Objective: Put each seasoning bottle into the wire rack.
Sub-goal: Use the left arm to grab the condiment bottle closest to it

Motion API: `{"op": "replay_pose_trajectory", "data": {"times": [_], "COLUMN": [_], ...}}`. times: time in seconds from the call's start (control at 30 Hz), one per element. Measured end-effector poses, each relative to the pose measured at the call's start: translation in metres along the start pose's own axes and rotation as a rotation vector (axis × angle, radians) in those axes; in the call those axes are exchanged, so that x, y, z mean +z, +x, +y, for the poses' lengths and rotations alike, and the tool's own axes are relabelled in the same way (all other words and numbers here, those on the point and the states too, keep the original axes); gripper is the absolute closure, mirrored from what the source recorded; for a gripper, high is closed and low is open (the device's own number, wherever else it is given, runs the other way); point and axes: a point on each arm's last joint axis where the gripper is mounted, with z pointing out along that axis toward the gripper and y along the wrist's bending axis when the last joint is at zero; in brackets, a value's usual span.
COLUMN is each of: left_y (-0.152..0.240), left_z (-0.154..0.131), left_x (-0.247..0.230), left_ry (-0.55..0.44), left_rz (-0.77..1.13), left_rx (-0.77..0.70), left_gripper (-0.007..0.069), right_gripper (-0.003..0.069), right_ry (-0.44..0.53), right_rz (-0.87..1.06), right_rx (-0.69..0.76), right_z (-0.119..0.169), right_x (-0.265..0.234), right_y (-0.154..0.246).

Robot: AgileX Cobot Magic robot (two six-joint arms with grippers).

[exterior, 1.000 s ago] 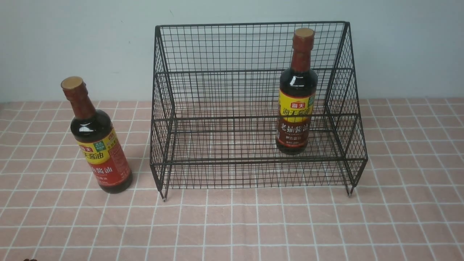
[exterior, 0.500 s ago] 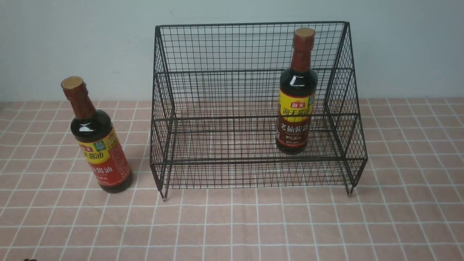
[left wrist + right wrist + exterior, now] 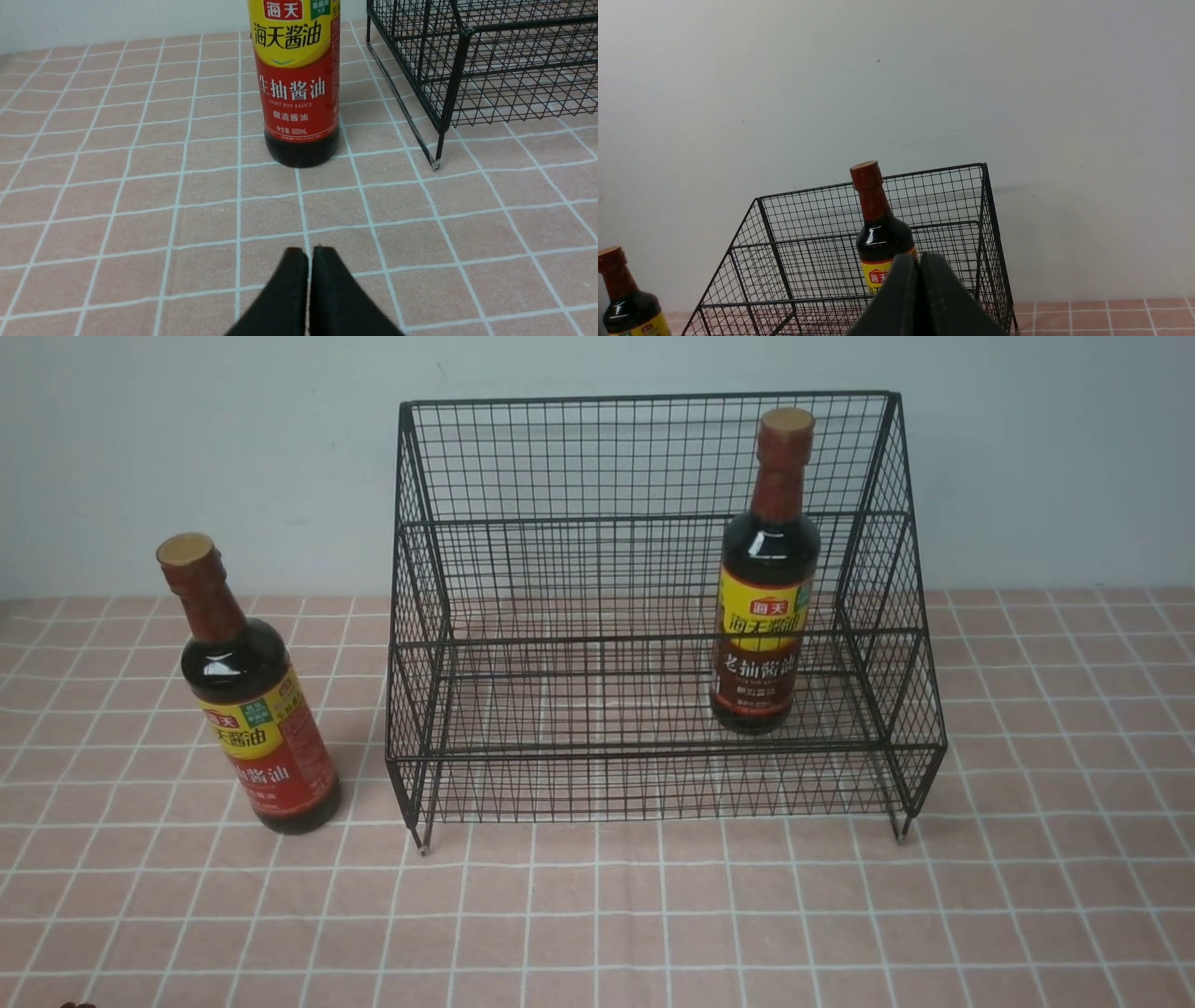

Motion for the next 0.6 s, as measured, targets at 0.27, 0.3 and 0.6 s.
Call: {"op": "replay_pose_trajectory", "data": {"times": [0.27, 0.3, 0.6], "left_y": [0.0, 0.0, 0.0], "left_z": [0.0, 0.0, 0.0], "left_x": [0.0, 0.0, 0.0], "left_ry": [0.0, 0.0, 0.0], "left_rz": [0.0, 0.0, 0.0], "left_rx": [0.0, 0.0, 0.0], "left_gripper": [0.0632, 0.0632, 0.0632], "right_gripper": [0.0672, 0.0672, 0.0673], "right_ry": [0.0, -0.002, -0.012], "right_rz": [0.002, 0.005, 0.092], "right_rx": [-0.108, -0.133, -0.269], "right_z": [0.0, 0.0, -0.005], "right_x": [0.0, 0.0, 0.004], "right_y": [0.001, 0.002, 0.028]}}
